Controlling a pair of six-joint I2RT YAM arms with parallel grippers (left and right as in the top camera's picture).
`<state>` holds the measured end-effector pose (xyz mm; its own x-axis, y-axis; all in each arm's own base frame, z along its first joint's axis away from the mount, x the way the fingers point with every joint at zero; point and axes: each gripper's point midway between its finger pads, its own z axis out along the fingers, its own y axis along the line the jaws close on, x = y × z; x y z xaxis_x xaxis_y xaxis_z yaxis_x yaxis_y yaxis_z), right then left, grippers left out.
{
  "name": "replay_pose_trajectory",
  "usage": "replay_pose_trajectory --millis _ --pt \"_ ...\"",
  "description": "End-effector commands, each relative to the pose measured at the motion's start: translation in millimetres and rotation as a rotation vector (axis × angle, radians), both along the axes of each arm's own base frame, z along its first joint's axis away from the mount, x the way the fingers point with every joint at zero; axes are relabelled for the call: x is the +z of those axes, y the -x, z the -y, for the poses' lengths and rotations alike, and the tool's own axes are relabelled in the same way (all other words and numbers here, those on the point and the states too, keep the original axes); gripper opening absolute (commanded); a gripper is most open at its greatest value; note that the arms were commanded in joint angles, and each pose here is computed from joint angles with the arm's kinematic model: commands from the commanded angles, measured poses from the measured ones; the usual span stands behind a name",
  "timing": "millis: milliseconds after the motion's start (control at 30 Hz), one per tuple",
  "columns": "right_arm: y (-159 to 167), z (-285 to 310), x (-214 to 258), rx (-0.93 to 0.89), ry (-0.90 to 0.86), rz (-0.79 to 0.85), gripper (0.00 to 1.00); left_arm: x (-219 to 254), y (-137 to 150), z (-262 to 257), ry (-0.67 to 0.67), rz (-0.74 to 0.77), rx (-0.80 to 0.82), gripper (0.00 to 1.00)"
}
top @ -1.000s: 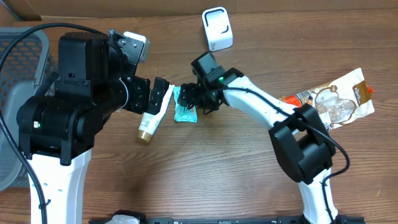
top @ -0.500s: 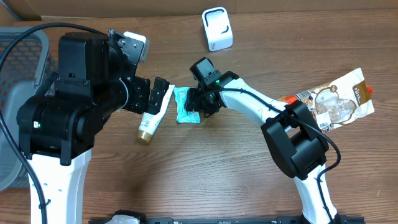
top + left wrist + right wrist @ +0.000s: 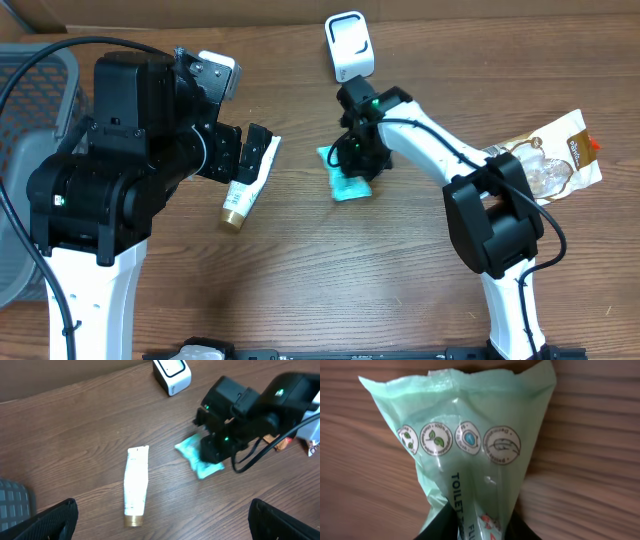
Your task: Scan the item barcode
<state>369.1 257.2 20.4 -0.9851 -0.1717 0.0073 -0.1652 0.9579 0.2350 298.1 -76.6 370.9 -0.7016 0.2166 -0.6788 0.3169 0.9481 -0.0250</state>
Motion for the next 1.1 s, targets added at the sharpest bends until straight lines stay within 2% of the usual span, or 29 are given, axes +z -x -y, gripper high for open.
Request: replay_pose_trajectory --millis 0,100,267,533,700,1067 --pt "-25 51 7 0.070 0.304 0.140 0.32 -2 -2 -1 0.002 -0.008 0.016 1.00" --pt "-25 55 14 0.077 0.343 0.145 0.41 -2 -2 -1 0.002 -0.008 0.016 1.00" --pt "-27 50 19 0.094 0.372 0.184 0.44 -2 -2 -1 0.002 -0.008 0.016 1.00" --pt "-27 11 39 0.150 0.364 0.281 0.56 -2 -2 -1 0.002 -0.008 0.016 1.00" --pt "-23 -1 35 0.178 0.372 0.309 0.56 -2 -2 -1 0.002 -0.008 0.016 1.00" --pt "-27 24 2 0.171 0.504 0.367 0.57 -2 -2 -1 0.002 -0.008 0.016 0.99"
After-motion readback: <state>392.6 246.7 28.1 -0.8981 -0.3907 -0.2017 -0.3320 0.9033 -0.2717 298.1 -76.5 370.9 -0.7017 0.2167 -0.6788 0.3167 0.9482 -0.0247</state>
